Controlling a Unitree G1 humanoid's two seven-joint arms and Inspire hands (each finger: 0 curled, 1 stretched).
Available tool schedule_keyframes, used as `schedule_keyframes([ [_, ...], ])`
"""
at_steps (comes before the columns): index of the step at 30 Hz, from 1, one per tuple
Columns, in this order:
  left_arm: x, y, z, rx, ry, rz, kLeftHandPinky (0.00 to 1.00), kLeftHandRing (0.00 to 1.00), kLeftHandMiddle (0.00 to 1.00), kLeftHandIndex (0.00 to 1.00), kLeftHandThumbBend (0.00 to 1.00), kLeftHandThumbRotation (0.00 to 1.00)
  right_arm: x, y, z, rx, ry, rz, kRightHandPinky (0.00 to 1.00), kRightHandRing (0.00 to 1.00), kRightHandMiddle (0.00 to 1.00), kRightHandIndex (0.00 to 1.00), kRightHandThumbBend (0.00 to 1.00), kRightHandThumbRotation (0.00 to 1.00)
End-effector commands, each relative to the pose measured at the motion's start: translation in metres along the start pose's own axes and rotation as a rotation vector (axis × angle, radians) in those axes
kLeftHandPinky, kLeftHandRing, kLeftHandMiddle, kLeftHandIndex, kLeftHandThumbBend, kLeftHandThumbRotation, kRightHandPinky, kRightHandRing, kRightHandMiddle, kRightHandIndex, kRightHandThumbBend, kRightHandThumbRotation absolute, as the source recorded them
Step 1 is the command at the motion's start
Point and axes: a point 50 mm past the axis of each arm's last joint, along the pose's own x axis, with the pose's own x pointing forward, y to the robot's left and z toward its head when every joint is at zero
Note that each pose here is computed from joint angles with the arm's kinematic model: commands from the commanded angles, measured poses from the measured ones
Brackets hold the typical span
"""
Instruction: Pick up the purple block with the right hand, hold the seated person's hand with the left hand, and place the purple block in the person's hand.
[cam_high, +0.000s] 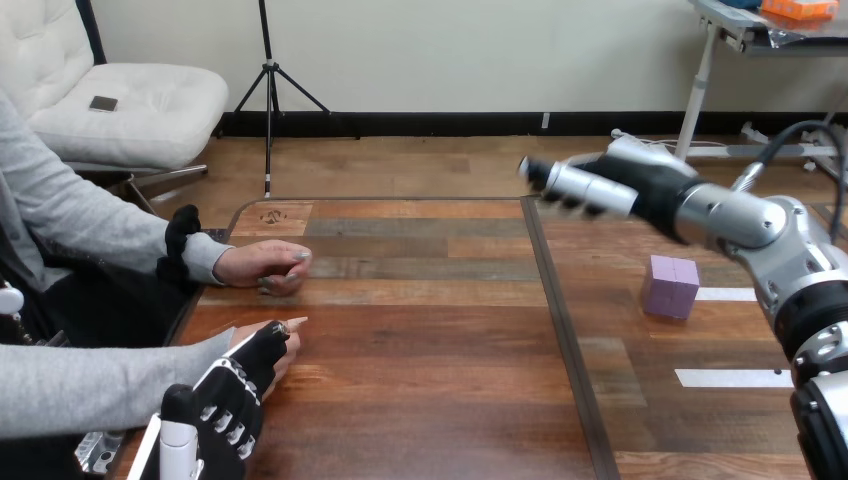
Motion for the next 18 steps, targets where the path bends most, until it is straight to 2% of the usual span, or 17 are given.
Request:
schedule_keyframes([
  [1, 0.016, -0.003, 0.007, -0.017, -0.076, -0.014, 1.0, 0.95, 0.92, 0.79, 0.82, 1.0, -0.009, -0.037, 0.017, -0.025, -0.059, -0.168, 0.92, 0.9, 0.87, 0.83, 0.86, 1.0],
  [9, 0.014, -0.002, 0.007, -0.017, -0.074, -0.01, 1.0, 0.94, 0.92, 0.78, 0.81, 1.0, -0.011, -0.046, 0.018, -0.082, -0.019, -0.261, 0.93, 0.91, 0.88, 0.85, 0.86, 1.0],
  [18, 0.012, -0.001, 0.008, -0.009, -0.066, -0.019, 1.0, 0.94, 0.92, 0.78, 0.82, 1.0, -0.013, -0.055, 0.019, -0.095, 0.02, -0.302, 0.93, 0.94, 0.92, 0.88, 0.81, 1.0],
])
